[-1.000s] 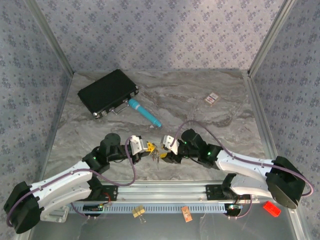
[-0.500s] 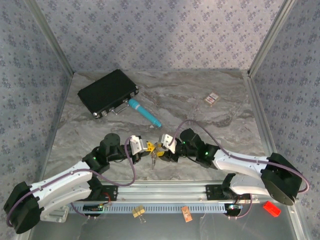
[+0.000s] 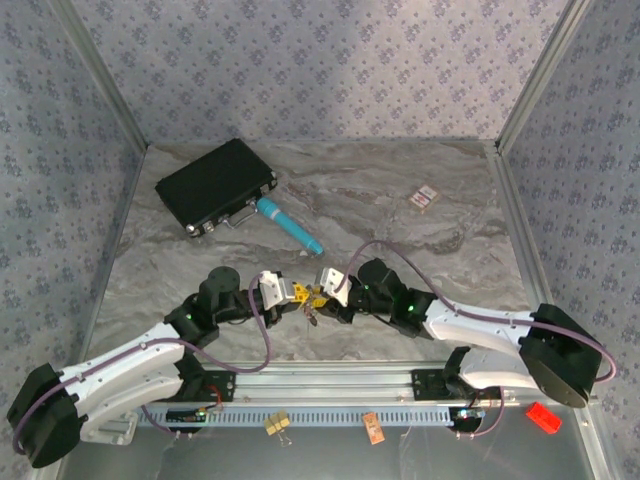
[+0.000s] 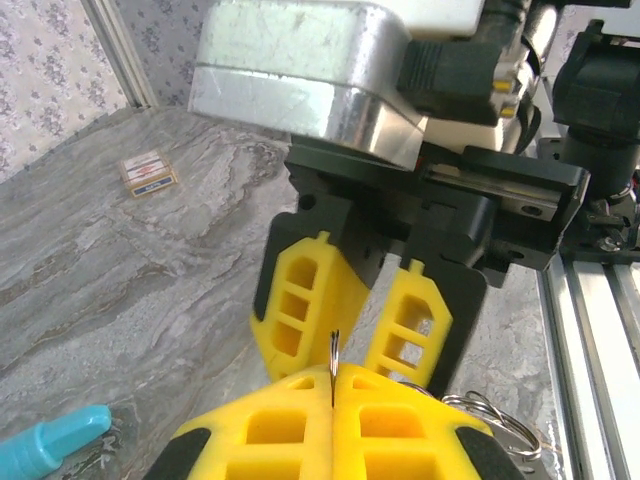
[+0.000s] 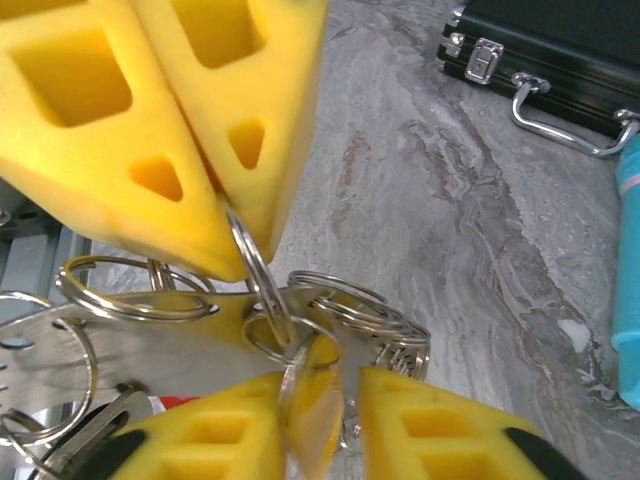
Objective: Put the keys on the keyring
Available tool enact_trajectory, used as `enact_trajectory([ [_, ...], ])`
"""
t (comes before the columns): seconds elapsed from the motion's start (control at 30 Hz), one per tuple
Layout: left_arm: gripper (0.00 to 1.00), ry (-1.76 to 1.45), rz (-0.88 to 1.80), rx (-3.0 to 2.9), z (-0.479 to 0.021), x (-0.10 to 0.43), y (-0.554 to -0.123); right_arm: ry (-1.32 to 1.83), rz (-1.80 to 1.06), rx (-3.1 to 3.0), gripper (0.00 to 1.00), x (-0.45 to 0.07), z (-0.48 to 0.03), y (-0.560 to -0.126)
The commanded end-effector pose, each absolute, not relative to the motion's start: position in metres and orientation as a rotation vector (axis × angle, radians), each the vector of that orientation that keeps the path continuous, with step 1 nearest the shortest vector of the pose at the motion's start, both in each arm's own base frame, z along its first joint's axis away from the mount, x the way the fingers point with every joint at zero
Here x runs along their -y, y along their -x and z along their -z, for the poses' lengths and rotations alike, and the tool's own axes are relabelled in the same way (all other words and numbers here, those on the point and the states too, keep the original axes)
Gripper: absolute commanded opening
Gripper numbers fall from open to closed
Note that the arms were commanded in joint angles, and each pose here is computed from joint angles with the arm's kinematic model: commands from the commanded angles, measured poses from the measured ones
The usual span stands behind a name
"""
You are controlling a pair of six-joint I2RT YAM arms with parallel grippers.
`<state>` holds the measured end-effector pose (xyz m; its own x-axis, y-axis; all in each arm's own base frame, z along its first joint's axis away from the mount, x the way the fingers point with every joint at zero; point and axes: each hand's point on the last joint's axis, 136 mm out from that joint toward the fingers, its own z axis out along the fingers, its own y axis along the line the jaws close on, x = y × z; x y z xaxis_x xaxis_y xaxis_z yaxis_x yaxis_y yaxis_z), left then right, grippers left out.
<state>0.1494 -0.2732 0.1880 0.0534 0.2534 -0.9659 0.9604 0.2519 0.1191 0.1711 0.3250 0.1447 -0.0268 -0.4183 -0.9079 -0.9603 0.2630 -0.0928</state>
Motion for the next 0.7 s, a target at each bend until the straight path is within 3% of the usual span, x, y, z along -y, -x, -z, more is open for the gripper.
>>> enact_trajectory([
  [0.0, 0.0, -1.181, 0.826, -1.37, -0.208, 0.275, -0.15, 1.282, -0.691, -1.59, 0.18, -0.321, -0.154, -0.175],
  [0.17, 0.0, -1.18, 0.816, -1.377, -0.207, 0.274, -0.151, 1.295, -0.669, -1.593, 0.06, -0.314, -0.162, -0.173],
  [0.33, 0.0, -1.193, 0.807, -1.388, -0.202, 0.274, -0.151, 1.304, -0.658, -1.576, 0.01, -0.312, -0.173, -0.173],
  [0.67, 0.0, -1.229, 0.787, -1.445, -0.191, 0.275, -0.154, 1.279, -0.623, -1.519, 0.0, -0.311, -0.202, -0.177],
])
